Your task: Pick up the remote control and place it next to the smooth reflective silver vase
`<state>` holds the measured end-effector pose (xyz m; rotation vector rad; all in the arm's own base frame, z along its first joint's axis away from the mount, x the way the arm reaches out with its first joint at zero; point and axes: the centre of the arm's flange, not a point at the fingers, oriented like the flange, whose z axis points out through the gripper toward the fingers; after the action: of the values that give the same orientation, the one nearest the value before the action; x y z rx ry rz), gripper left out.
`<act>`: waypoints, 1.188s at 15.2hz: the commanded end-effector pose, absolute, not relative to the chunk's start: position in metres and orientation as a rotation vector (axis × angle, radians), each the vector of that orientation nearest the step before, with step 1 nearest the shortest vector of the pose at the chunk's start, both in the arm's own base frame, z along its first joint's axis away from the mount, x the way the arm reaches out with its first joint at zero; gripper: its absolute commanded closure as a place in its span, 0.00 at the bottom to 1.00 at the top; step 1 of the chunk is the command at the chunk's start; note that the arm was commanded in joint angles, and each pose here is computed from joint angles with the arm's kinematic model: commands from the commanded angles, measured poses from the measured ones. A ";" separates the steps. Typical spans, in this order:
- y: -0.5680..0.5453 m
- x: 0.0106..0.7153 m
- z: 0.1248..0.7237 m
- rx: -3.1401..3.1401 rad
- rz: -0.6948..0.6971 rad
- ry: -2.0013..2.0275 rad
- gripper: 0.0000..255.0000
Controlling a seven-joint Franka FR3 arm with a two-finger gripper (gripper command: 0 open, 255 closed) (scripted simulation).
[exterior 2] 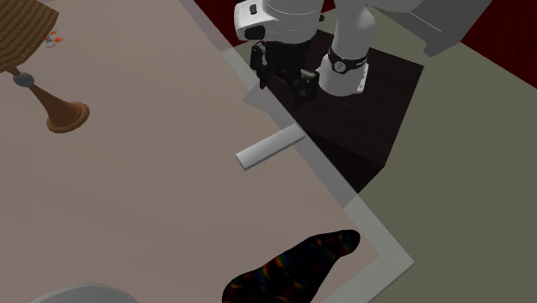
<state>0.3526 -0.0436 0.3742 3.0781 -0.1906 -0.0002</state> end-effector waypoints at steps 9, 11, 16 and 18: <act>-0.058 0.373 0.245 3.090 0.009 -0.409 0.00; -0.060 0.376 0.223 3.090 0.010 -0.446 0.00; -0.061 0.376 0.197 3.090 0.010 -0.446 0.00; -0.061 0.376 0.186 3.090 0.010 -0.446 0.00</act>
<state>0.3764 -0.0609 0.1913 3.0902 -0.4459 0.0087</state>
